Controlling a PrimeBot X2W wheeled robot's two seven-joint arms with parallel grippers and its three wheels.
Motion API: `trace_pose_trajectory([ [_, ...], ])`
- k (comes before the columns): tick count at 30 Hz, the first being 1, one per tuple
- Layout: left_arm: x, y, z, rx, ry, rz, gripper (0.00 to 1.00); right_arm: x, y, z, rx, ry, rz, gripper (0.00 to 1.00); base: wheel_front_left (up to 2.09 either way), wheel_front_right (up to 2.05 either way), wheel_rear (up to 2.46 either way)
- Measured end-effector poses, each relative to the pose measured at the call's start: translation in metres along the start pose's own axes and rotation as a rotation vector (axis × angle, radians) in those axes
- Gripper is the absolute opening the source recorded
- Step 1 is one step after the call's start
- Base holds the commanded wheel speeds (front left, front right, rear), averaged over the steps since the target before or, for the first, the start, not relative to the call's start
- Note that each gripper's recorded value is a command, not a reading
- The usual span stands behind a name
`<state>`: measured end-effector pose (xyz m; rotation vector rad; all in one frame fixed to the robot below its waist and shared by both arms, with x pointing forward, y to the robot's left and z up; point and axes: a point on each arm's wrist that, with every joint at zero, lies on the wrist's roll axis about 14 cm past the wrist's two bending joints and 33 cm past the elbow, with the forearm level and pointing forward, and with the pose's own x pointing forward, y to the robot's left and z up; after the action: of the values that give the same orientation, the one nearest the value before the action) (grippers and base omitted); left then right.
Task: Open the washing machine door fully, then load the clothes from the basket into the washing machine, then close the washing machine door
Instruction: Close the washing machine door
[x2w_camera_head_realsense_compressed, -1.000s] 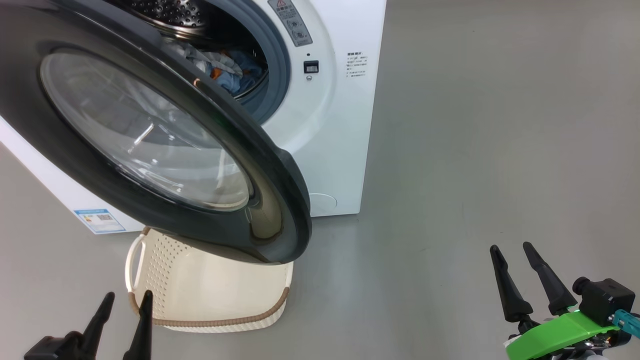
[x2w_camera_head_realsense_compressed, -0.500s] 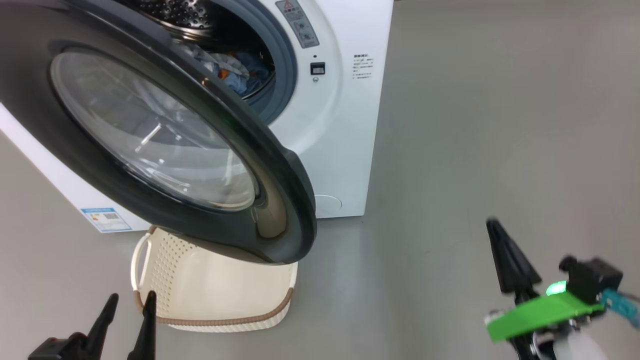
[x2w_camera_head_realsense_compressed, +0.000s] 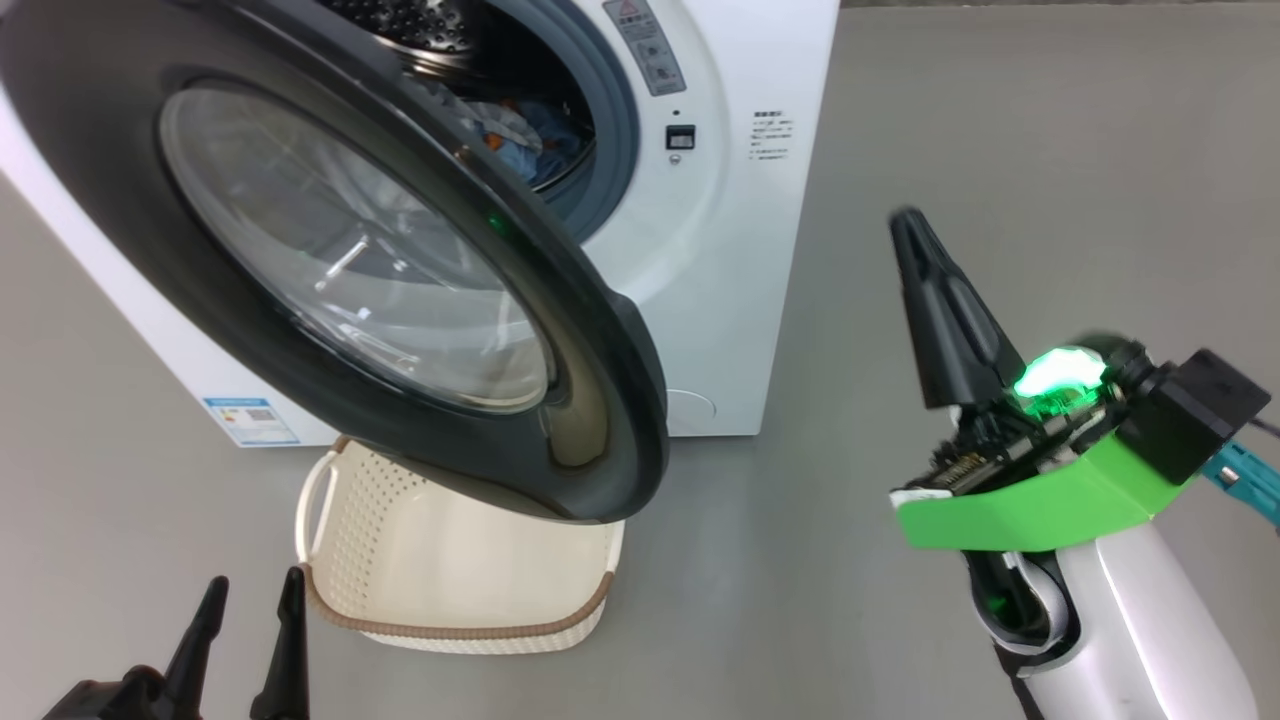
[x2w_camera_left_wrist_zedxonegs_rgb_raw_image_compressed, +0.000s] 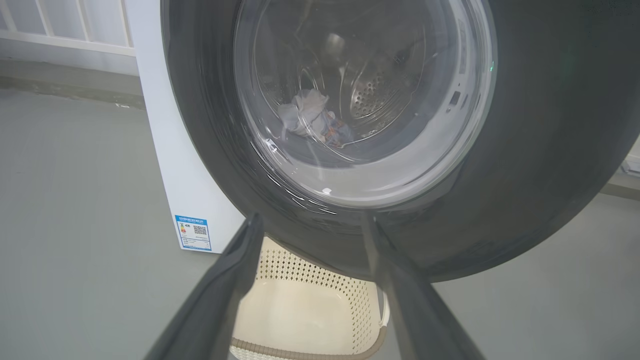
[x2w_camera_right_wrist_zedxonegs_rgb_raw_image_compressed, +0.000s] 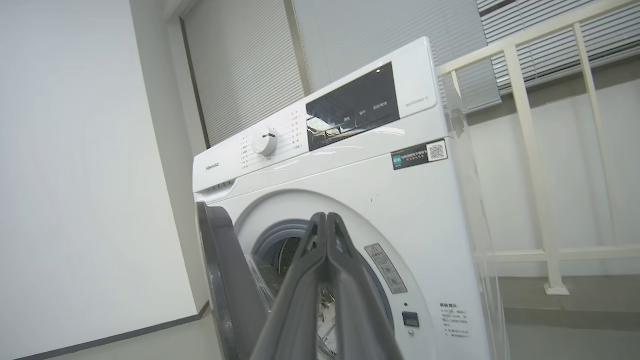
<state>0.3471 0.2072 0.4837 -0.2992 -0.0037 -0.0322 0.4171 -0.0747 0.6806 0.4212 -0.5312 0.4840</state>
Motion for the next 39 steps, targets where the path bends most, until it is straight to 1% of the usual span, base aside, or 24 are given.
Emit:
trace_pose_trajectory([
  [4,-0.003,0.002,0.005,-0.007,-0.022,0.018,1.00,0.012,0.042,0.016,0.040,-0.064,0.126,0.00,0.00,0.00,0.00],
  [7,-0.006,0.003,0.006,-0.016,-0.029,0.029,1.00,0.012,0.068,0.014,0.088,-0.059,0.196,0.00,0.00,0.00,0.00],
  [11,-0.013,0.006,0.003,-0.025,-0.021,0.048,1.00,0.003,0.101,-0.008,0.138,0.015,0.287,0.00,0.00,0.00,0.00],
  [14,-0.016,0.006,0.001,-0.031,-0.019,0.055,1.00,-0.005,0.112,-0.034,0.167,0.100,0.311,0.00,0.00,0.00,0.00],
  [19,-0.019,0.009,-0.001,-0.042,-0.015,0.074,1.00,-0.019,0.118,-0.076,0.211,0.235,0.320,0.00,0.00,0.00,0.00],
  [25,-0.019,0.012,-0.004,-0.049,-0.007,0.092,1.00,-0.041,0.110,-0.125,0.247,0.395,0.279,0.00,0.00,0.00,0.00],
  [29,-0.021,0.015,-0.010,-0.061,0.011,0.106,1.00,-0.055,0.106,-0.151,0.250,0.484,0.263,0.00,0.00,0.00,0.00],
  [35,-0.014,0.012,-0.012,-0.068,0.014,0.101,1.00,-0.067,0.095,-0.176,0.247,0.564,0.225,0.00,0.00,0.00,0.00],
  [39,-0.010,0.012,-0.013,-0.078,0.014,0.102,1.00,-0.063,0.085,-0.182,0.240,0.571,0.204,0.00,0.00,0.00,0.00],
])
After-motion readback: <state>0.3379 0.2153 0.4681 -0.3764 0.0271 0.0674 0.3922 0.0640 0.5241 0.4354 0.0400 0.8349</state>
